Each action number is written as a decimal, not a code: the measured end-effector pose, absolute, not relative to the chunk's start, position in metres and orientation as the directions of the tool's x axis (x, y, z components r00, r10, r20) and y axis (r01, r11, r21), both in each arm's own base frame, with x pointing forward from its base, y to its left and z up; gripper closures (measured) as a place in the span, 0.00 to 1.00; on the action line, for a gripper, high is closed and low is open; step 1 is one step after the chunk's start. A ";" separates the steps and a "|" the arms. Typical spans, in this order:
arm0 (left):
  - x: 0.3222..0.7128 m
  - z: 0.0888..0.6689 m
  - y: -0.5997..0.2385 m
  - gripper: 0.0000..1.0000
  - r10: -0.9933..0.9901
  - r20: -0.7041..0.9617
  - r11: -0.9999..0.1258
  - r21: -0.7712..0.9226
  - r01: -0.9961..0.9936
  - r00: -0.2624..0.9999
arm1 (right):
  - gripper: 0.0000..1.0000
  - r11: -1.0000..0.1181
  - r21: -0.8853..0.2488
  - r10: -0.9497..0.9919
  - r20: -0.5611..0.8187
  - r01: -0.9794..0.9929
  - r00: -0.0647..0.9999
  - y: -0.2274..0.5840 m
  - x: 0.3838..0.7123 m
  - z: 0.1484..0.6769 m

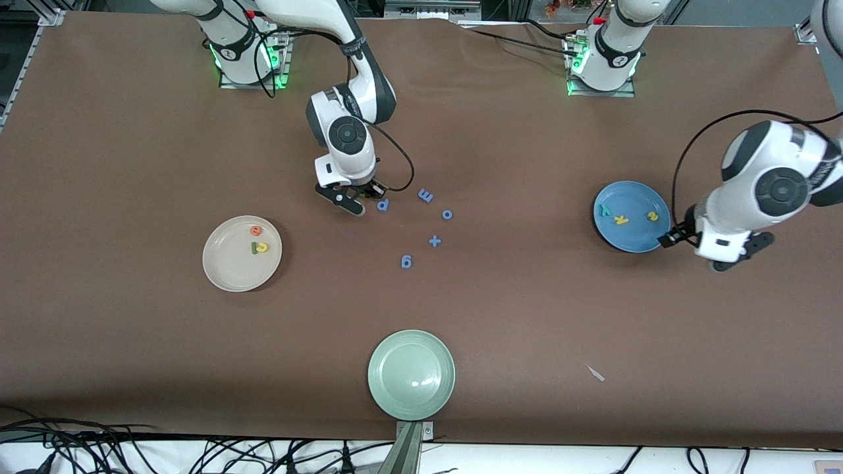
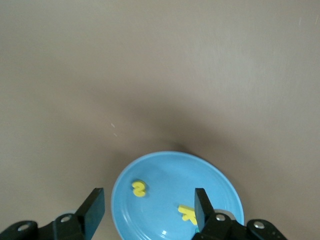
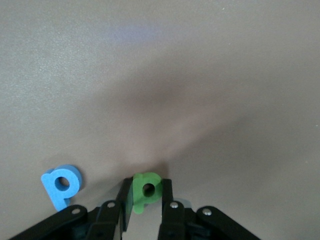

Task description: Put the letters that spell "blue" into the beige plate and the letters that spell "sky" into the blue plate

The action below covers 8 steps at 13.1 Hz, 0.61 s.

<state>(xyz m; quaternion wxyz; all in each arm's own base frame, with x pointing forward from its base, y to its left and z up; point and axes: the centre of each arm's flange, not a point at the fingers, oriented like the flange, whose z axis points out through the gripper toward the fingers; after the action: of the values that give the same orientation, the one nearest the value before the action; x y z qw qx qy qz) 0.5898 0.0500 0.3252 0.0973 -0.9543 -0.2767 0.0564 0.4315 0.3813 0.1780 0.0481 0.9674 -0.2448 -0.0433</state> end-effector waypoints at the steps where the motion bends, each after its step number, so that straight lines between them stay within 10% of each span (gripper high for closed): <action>1: 0.598 0.340 0.057 0.18 0.541 -0.036 -0.826 -0.208 0.523 0.840 | 0.73 -0.879 0.111 -0.471 -0.058 -0.463 0.880 0.380 0.433 0.179; 4: 0.614 0.374 0.078 0.00 0.537 -0.013 -0.828 -0.203 0.523 0.844 | 0.73 -0.910 0.100 -0.409 -0.053 -0.403 0.911 0.352 0.462 0.203; 8: 0.621 0.436 0.107 0.00 0.538 -0.026 -0.823 -0.233 0.518 0.842 | 0.73 -0.964 0.119 -0.251 -0.134 -0.236 0.959 0.242 0.549 0.270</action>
<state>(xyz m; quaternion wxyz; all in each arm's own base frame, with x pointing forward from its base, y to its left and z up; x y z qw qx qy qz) 0.6210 0.1070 0.4359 0.1089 -0.9536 -0.2770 0.0452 0.5488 0.2416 0.2697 0.0509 0.9883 -0.1234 -0.0740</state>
